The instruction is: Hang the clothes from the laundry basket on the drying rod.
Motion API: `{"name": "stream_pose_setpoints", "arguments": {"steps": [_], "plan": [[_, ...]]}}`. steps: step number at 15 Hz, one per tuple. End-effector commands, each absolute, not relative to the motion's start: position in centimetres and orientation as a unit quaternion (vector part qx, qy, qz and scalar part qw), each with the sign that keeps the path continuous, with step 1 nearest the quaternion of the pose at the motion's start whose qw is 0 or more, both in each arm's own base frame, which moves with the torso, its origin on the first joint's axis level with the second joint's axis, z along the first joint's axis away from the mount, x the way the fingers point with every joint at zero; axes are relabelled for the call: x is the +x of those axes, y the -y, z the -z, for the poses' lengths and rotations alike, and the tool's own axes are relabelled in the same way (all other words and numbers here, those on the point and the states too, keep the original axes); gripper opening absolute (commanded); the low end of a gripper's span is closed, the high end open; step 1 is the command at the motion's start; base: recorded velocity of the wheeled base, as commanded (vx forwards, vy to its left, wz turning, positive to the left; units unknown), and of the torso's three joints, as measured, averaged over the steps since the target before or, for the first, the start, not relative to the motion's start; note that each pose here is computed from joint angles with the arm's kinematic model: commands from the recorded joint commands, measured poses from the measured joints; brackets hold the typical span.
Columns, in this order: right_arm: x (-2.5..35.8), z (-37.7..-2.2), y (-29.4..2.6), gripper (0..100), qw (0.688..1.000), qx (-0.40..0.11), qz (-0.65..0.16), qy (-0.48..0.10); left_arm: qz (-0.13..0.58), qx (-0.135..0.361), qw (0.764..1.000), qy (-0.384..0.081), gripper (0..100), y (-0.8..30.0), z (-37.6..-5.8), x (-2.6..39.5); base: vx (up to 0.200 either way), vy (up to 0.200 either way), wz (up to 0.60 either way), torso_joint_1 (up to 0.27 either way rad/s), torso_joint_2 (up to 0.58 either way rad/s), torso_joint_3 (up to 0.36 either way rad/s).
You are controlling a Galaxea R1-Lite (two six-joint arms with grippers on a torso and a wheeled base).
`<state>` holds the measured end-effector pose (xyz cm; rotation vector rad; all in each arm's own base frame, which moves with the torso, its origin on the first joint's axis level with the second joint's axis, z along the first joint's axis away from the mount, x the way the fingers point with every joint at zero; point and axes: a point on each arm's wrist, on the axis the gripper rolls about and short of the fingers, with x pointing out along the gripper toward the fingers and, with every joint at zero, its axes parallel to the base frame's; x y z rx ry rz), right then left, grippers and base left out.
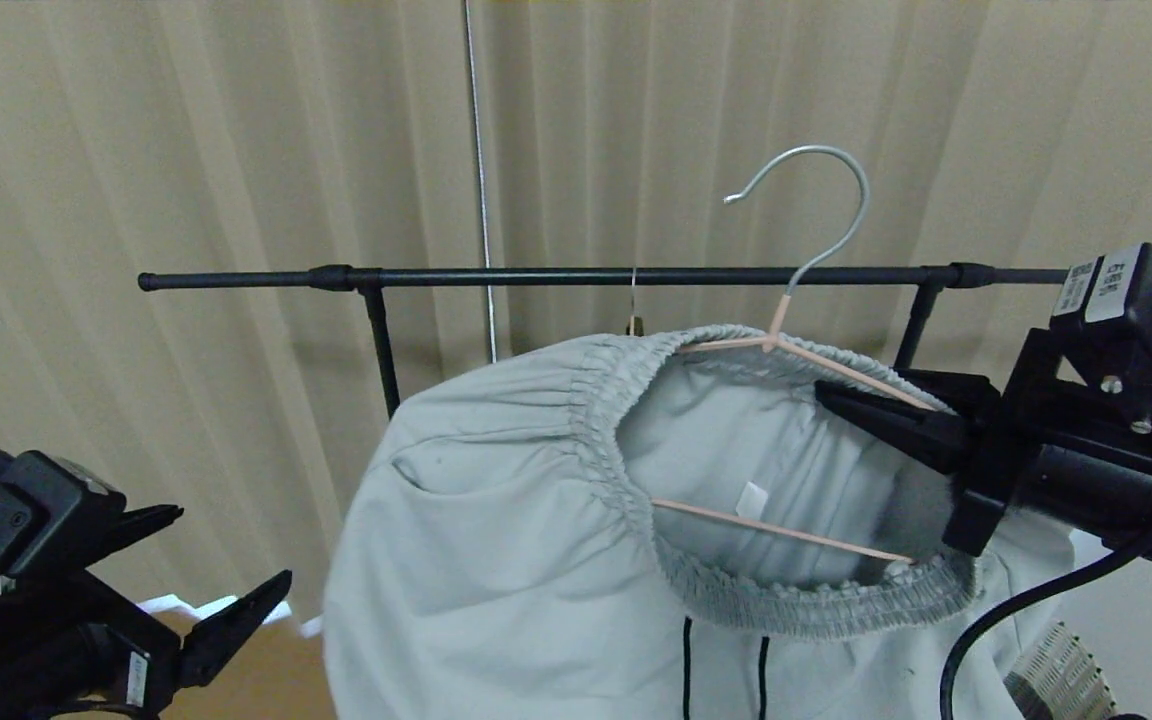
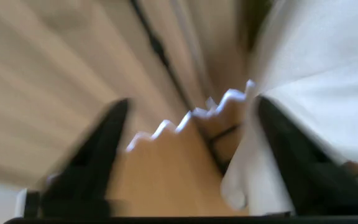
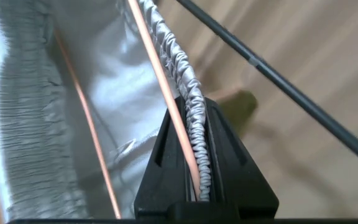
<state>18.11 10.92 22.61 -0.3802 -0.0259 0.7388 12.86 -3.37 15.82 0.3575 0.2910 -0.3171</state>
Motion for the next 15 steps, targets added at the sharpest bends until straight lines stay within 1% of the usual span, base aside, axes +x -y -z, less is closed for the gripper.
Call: {"name": "stream_pose_setpoints", "arguments": {"steps": [1,2,5,7,8,10,12,14,15], "plan": [[18.0,-22.8,-10.3,0,0.920,-0.185,-0.346,0.014,0.165,0.163,0.967,-0.107,100,3.3,-17.0,12.1,0.000,0.000,0.00,0.000,0.00,0.000],[17.2,-23.0,-8.9,0,0.928,-0.189,-0.322,-0.011,0.165,0.140,0.973,-0.077,100,3.1,-18.0,11.2,0.000,0.000,0.00,0.000,0.00,0.000],[15.3,-23.2,-6.3,0,0.939,-0.192,-0.278,-0.059,0.142,0.090,0.983,-0.075,100,2.5,-18.0,10.4,0.000,0.000,0.00,0.000,0.00,0.000],[14.0,-23.2,-4.7,0,0.944,-0.201,-0.249,-0.077,0.141,0.070,0.985,-0.074,100,2.4,-17.9,10.1,0.000,0.000,0.00,0.000,0.00,0.000],[13.7,-23.2,-4.3,0,0.946,-0.202,-0.240,-0.083,0.142,0.070,0.985,-0.074,100,2.4,-17.8,9.9,0.000,0.000,0.00,0.000,0.00,0.000],[11.9,-23.3,-2.5,0,0.954,-0.202,-0.194,-0.109,0.142,0.072,0.984,-0.076,100,2.4,-17.7,10.0,0.000,0.000,0.00,0.000,0.00,0.000],[10.6,-23.4,-1.5,0,0.958,-0.198,-0.162,-0.130,0.140,0.070,0.985,-0.071,100,2.4,-17.9,9.9,0.000,0.000,0.00,0.000,0.00,0.000],[9.7,-23.6,-0.5,0,0.962,-0.190,-0.118,-0.154,0.140,0.070,0.985,-0.070,100,2.4,-17.9,9.9,0.000,0.000,0.00,0.000,0.00,0.000],[9.2,-23.8,0.2,0,0.964,-0.184,-0.083,-0.173,0.140,0.070,0.985,-0.071,100,2.4,-17.8,9.9,0.000,0.000,0.00,0.000,0.00,0.000]]}}
